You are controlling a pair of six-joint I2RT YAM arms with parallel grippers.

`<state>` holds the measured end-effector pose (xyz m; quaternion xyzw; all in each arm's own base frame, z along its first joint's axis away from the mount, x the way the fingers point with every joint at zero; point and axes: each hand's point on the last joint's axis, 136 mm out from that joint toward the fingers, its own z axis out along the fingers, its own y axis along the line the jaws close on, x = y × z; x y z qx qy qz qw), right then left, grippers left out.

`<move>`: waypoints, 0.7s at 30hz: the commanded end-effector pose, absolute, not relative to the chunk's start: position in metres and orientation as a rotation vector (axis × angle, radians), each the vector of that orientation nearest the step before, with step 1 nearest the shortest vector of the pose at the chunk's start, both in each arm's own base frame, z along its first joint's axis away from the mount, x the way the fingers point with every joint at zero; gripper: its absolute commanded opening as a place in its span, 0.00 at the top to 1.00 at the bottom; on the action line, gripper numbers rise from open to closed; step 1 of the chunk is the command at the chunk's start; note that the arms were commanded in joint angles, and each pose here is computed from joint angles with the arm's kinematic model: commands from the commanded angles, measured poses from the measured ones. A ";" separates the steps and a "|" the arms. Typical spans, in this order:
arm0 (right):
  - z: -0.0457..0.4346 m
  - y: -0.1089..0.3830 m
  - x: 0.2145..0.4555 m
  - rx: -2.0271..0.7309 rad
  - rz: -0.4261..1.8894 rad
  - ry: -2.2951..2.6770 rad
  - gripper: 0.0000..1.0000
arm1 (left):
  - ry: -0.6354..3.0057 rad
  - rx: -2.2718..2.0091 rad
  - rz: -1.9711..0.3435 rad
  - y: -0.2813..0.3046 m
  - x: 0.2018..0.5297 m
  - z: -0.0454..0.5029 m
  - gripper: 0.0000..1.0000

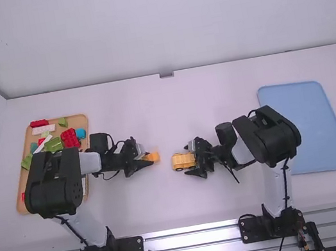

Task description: Assemble lego blocks to make yellow taxi

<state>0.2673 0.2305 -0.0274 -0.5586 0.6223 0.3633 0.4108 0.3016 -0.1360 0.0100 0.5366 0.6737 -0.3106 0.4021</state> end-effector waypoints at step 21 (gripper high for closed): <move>-0.025 0.244 0.263 -1.470 0.995 1.523 0.16 | 1.589 1.442 -0.829 -0.186 0.302 0.046 0.98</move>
